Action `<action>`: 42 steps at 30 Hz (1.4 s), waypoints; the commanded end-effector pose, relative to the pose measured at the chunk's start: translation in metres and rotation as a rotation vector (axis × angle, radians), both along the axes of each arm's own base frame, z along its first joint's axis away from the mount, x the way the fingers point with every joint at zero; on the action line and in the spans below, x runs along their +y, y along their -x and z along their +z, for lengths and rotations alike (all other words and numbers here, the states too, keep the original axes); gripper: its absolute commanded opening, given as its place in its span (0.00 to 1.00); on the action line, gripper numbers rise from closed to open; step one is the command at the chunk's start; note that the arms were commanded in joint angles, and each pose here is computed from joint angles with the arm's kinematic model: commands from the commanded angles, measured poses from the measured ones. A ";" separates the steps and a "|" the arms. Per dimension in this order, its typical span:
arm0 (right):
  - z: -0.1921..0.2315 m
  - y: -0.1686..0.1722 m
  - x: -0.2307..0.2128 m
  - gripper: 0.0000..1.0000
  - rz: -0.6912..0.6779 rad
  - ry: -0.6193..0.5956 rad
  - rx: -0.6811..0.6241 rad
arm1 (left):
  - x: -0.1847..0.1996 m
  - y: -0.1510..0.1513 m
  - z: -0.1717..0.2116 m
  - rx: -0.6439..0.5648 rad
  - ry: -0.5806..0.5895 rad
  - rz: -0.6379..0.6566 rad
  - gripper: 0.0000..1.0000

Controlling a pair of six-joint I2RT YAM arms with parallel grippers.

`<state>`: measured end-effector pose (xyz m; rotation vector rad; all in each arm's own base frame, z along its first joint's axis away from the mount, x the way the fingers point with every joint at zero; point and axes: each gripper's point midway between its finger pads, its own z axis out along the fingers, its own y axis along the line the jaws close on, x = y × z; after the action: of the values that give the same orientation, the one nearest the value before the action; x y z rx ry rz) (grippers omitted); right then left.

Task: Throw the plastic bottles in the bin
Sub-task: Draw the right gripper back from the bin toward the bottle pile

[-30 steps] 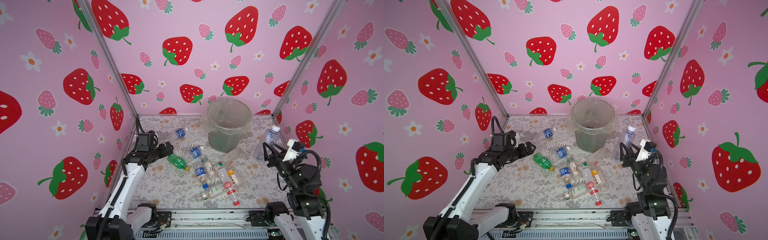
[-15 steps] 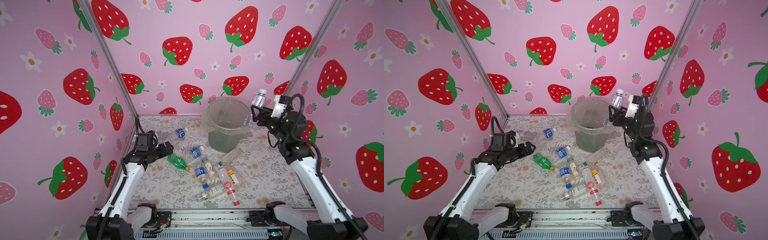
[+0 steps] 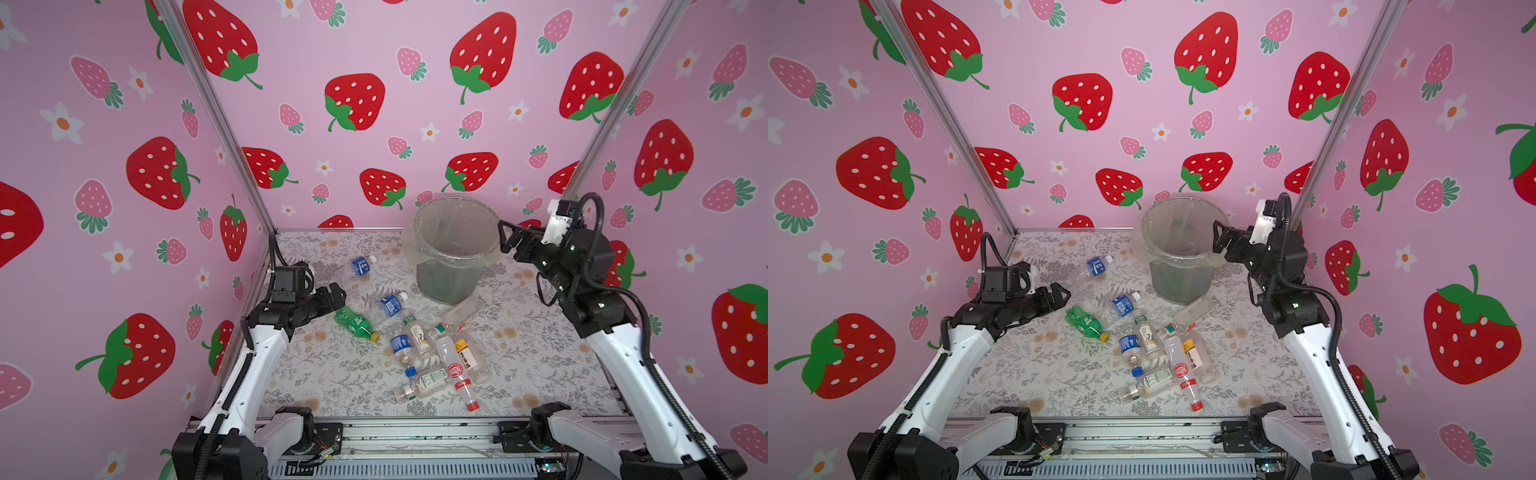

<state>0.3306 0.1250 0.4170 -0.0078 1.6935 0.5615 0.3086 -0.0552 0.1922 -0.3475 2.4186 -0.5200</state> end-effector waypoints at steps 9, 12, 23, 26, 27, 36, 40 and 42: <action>-0.106 0.043 -0.022 0.99 -0.041 0.047 0.194 | 0.001 -0.005 0.013 -0.015 0.015 0.012 0.99; -0.128 0.052 -0.024 0.99 -0.037 0.052 0.239 | 0.002 -0.005 0.011 -0.006 0.015 0.017 0.99; -0.202 0.080 -0.032 0.99 -0.049 -0.021 0.326 | 0.033 -0.006 0.006 0.047 -0.013 0.190 0.99; -0.209 0.079 -0.032 0.99 -0.050 -0.007 0.346 | 0.052 -0.004 0.004 0.062 -0.045 0.285 0.99; -0.211 0.079 -0.032 0.99 -0.051 -0.002 0.354 | 0.057 -0.003 0.003 0.069 -0.057 0.310 0.99; -0.227 0.084 -0.032 0.99 -0.042 0.023 0.378 | 0.078 0.006 -0.004 0.119 -0.095 0.442 0.99; -0.234 0.087 -0.033 0.99 -0.034 0.035 0.388 | 0.066 0.013 -0.020 0.164 -0.028 0.434 0.99; -0.236 0.089 -0.032 0.99 -0.028 0.043 0.387 | 0.057 0.014 -0.025 0.152 -0.004 0.419 0.99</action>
<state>0.2451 0.0917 0.1827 0.1249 2.0763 0.5292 0.3021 0.0106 0.1745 -0.8506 2.3899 -0.2627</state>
